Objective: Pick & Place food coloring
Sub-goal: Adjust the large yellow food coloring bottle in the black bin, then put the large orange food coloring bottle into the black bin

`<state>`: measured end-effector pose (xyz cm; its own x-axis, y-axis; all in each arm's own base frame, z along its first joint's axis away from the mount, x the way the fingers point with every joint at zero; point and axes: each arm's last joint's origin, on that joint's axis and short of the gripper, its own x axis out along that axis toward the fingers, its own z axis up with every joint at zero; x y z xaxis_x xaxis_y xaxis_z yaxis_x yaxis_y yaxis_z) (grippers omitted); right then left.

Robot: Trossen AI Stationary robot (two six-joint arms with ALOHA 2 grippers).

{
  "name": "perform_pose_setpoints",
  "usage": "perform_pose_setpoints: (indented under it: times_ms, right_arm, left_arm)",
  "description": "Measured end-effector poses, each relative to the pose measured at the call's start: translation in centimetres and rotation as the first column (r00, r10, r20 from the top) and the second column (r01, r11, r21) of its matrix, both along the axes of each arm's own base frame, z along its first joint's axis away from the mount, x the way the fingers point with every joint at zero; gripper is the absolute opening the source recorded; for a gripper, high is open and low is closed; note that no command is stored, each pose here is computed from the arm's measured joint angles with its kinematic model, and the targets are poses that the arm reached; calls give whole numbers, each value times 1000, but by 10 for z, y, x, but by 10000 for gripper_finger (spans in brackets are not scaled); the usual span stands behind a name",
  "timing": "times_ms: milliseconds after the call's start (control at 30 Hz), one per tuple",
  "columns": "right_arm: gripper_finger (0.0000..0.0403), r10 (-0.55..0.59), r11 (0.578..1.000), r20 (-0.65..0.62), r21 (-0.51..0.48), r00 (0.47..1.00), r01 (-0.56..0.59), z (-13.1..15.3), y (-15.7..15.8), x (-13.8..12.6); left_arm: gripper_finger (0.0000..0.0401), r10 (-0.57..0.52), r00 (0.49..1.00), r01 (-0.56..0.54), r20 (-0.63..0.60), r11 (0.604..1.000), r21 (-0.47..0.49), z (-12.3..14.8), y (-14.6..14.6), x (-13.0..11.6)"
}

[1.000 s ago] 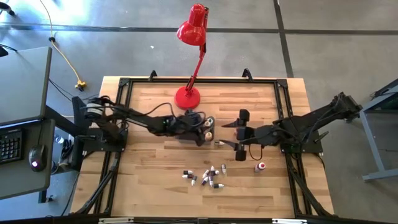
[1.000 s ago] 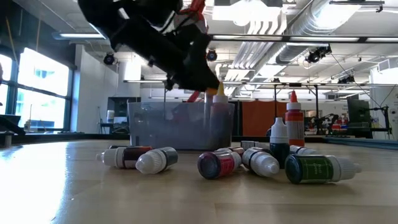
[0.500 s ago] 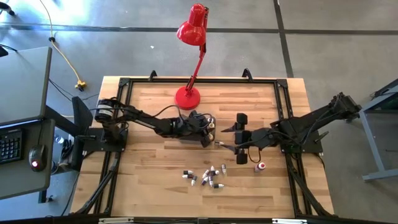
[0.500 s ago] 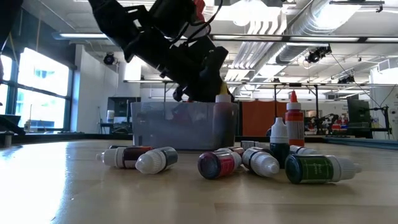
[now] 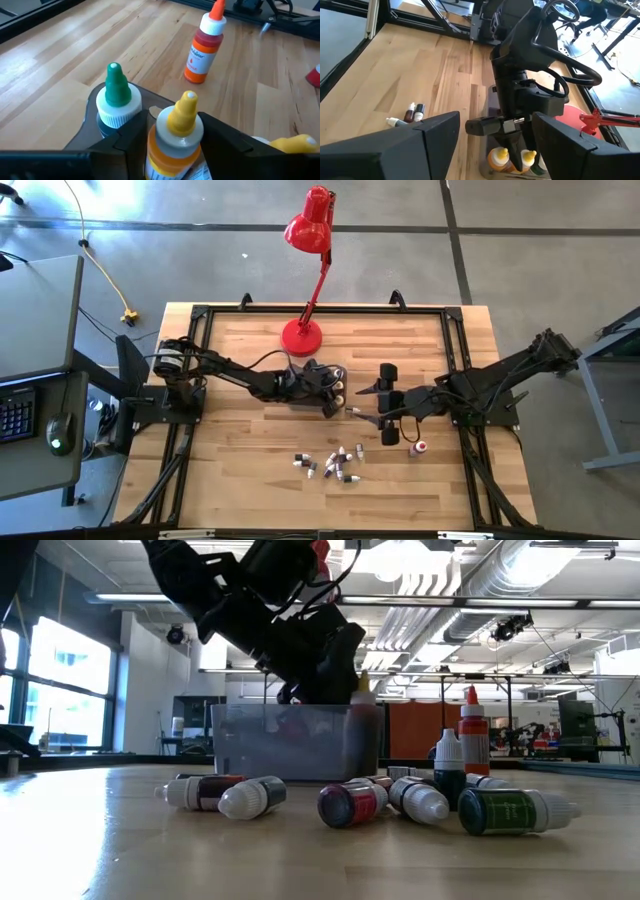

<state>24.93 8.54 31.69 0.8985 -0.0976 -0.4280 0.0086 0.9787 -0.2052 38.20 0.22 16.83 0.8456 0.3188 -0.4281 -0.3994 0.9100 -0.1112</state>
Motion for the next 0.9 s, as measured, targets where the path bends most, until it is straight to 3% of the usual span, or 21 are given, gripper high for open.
perform_pose_setpoints:
  times_ms: [267,400,633,767,900]
  right_arm:
    - [243,3,1000,1,2,1000,-3,0,0,0]
    - [243,4,1000,2,3,1000,-4,0,0,0]
    - [243,-20,1000,-50,-18,999,19,-5,-1,-3]
    - [243,-197,980,-139,-36,971,193,-15,-12,-9]
    - [243,-403,911,-255,-21,879,412,-27,-35,-17]
  left_arm:
    - [188,-7,1000,7,6,1000,25,5,0,-2]
    - [189,-14,999,13,34,1000,23,18,0,-5]
    - [189,-116,985,119,128,993,-15,50,-3,-13]
    - [189,-165,967,172,192,985,-19,73,-4,-21]
    - [189,-185,958,187,219,982,13,94,-4,-33]
